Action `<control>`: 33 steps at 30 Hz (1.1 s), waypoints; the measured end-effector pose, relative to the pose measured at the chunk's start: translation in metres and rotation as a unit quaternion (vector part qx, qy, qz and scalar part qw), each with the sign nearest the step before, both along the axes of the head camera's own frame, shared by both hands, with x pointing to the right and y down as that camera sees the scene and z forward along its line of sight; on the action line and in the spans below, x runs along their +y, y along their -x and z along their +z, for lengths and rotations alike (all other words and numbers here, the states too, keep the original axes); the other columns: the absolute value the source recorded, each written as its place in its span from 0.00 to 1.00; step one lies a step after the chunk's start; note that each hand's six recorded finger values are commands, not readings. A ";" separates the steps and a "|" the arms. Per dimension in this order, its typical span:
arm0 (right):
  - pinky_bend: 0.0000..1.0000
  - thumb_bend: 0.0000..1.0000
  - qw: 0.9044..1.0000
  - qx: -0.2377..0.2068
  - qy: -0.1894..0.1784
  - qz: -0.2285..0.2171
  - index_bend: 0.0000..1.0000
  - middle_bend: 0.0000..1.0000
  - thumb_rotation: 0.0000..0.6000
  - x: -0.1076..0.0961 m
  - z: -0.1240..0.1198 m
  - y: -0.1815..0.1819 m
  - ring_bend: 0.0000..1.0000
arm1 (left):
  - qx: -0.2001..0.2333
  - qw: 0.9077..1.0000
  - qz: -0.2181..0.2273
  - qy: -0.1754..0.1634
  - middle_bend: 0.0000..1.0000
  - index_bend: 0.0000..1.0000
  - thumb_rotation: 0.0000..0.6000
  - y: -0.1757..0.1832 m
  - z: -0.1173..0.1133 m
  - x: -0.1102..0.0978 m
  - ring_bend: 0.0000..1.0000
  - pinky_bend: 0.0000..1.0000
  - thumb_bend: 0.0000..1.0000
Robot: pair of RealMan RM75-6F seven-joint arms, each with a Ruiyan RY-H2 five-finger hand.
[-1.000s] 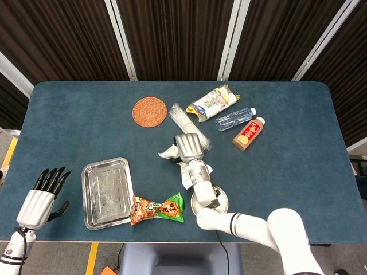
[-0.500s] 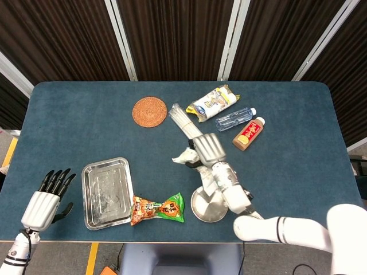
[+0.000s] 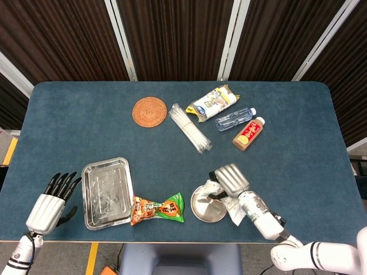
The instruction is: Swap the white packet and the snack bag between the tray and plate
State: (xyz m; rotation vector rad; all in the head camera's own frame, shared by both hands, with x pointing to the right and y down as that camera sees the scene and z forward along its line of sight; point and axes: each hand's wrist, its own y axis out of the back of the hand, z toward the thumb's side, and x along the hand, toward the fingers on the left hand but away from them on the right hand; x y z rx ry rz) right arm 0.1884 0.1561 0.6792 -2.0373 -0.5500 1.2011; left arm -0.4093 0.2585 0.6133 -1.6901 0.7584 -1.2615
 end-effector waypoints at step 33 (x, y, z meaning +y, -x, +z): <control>0.07 0.18 0.992 -0.097 0.036 0.078 0.00 0.00 1.00 0.016 -0.051 -0.076 0.00 | 0.030 0.999 0.024 0.006 0.00 0.00 1.00 -0.012 -0.015 0.010 0.00 0.04 0.37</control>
